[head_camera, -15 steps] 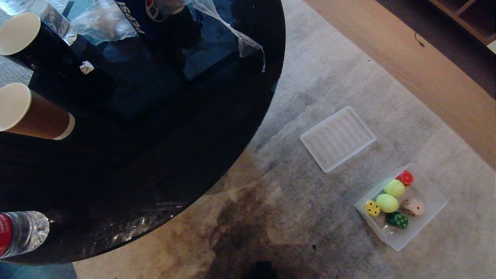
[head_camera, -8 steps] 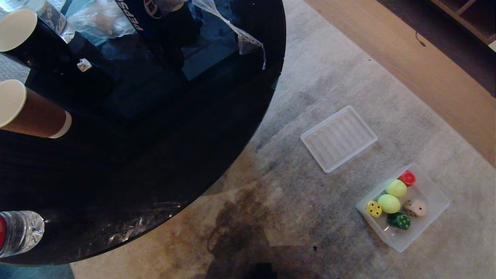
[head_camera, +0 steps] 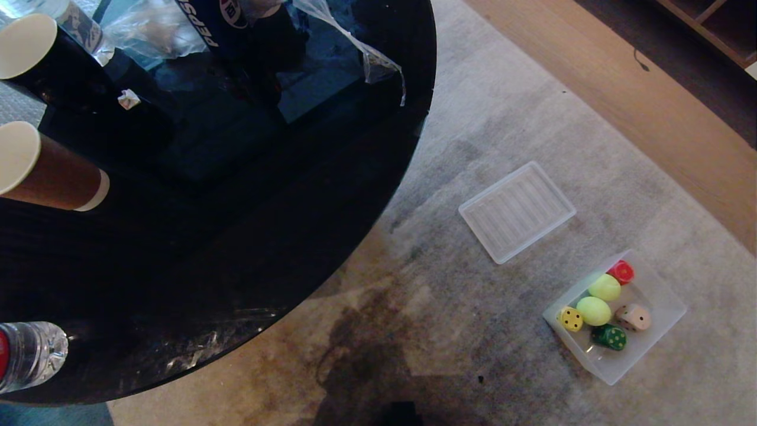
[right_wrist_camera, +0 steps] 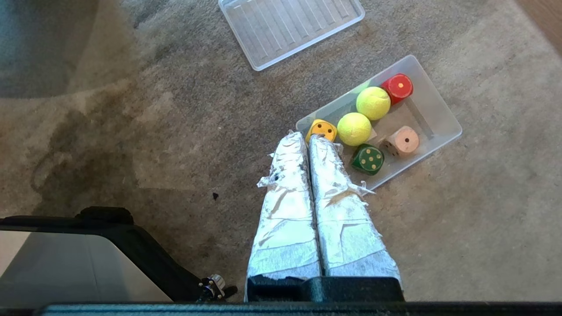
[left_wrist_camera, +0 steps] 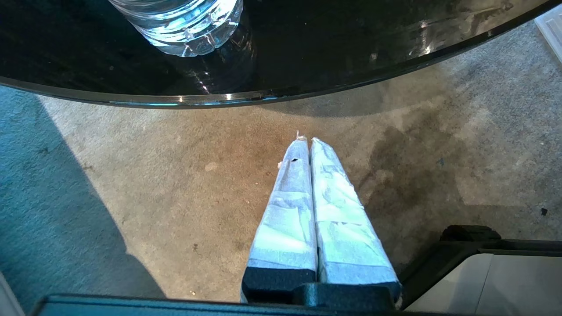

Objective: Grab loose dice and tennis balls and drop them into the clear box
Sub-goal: Close the lid

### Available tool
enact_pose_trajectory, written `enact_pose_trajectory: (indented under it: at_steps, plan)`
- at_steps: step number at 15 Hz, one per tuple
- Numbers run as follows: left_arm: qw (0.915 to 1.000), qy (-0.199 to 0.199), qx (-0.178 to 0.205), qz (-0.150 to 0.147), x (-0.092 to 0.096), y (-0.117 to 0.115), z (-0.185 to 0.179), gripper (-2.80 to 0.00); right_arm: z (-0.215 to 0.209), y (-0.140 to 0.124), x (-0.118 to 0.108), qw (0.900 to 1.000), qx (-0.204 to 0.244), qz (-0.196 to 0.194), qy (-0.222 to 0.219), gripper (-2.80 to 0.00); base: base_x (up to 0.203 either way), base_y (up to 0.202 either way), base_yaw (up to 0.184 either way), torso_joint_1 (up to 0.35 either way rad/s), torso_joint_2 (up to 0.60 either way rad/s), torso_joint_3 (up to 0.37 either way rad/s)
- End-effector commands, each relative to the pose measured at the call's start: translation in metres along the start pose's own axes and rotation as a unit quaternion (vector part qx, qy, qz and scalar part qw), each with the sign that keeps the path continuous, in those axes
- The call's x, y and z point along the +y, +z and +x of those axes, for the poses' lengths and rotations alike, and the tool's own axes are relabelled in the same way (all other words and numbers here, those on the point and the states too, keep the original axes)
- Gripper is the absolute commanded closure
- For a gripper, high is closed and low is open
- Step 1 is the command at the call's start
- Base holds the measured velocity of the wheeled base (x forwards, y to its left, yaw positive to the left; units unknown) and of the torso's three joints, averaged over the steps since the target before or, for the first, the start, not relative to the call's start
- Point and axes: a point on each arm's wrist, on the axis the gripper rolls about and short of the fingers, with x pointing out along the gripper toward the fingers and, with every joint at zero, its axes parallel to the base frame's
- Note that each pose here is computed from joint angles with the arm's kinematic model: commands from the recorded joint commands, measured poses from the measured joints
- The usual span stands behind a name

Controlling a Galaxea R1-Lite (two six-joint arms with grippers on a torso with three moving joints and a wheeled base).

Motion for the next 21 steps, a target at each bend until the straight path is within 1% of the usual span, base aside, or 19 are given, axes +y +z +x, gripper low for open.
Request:
enact_pose_trajectory:
  at_steps: [1,14,16,21]
  plan:
    - [1.0,0.0,0.0,0.0,0.0,-0.0001,0.0,0.0,0.0002,-0.0004,0.0,1.0,0.001,-0.001,0.0,0.0,0.0,0.0,0.0,0.0,0.0,0.0]
    - [1.0,0.0,0.0,0.0,0.0,-0.0001,0.0,0.0,0.0002,-0.0004,0.0,1.0,0.001,-0.001,0.0,0.0,0.0,0.0,0.0,0.0,0.0,0.0]
    - [1.0,0.0,0.0,0.0,0.0,-0.0001,0.0,0.0,0.0002,-0.0004,0.0,1.0,0.001,-0.001,0.0,0.0,0.004,-0.008,0.075,0.001,0.0,0.001]
    - [1.0,0.0,0.001,0.0,0.0,0.0,0.0001,0.0,0.0002,-0.0004,0.0,1.0,0.001,-0.001,0.0,0.0,0.001,-0.007,0.163,0.005,0.0,0.002]
